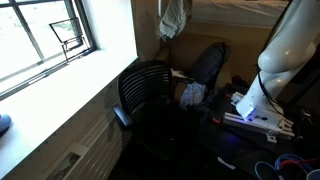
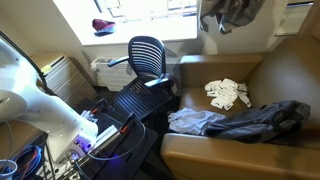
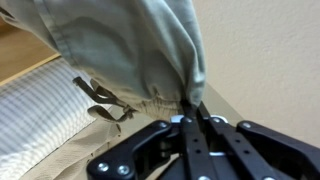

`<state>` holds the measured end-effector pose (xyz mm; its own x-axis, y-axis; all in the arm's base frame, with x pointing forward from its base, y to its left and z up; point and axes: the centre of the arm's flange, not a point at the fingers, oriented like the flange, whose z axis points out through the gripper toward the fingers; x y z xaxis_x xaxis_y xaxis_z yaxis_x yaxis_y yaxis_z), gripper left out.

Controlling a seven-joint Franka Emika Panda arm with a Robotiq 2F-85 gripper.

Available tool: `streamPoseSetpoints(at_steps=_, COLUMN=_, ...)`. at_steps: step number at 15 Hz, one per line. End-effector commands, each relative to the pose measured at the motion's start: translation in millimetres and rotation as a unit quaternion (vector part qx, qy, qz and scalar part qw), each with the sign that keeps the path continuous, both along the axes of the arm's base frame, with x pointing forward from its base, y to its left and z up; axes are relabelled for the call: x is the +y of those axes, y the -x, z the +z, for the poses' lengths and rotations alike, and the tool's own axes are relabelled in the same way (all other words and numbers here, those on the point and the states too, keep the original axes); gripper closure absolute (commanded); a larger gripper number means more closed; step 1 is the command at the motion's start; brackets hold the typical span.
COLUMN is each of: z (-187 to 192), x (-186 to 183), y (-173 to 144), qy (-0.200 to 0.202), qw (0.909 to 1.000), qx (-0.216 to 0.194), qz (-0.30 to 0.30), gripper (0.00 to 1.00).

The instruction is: Move the brown clothing from the brown chair to the black chair

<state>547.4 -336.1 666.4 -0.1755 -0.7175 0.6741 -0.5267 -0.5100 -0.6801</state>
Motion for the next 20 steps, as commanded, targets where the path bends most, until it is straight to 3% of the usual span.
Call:
streamPoseSetpoints(at_steps=1, z=8, x=0, y=12, qy=-0.002, qw=1.0000, qx=-0.006, qz=-0.004, gripper=0.93)
streamPoseSetpoints(at_steps=2, z=11, x=-1, y=20, qy=-0.003, qw=0.9999, qx=-0.007, qz=-0.008, gripper=0.98)
streamPoseSetpoints(at_steps=3, z=-13, x=17, y=0, qy=0.024, qw=0.9980, qx=0.044, qz=0.038, gripper=0.98)
streamPoseSetpoints(at_steps=4, z=-31, x=43, y=-11, qy=0.022, qw=0.9966, qx=0.051, qz=0.062, gripper=0.86)
streamPoseSetpoints(at_steps=7, z=-75, x=126, y=-37, qy=0.017, qw=0.9856, qx=0.094, qz=0.140, gripper=0.99)
streamPoseSetpoints(at_steps=9, z=-107, x=190, y=-55, qy=0.016, qw=0.9725, qx=0.125, qz=0.196, gripper=0.98)
streamPoseSetpoints(at_steps=12, z=-121, x=246, y=-65, qy=0.040, qw=0.9459, qx=0.166, qz=0.276, gripper=0.98)
streamPoseSetpoints(at_steps=14, z=-110, x=275, y=-59, qy=0.077, qw=0.9258, qx=0.187, qz=0.320, gripper=0.98)
streamPoseSetpoints(at_steps=20, z=-5, x=360, y=5, qy=0.216, qw=0.8690, qx=0.186, qz=0.404, gripper=0.98)
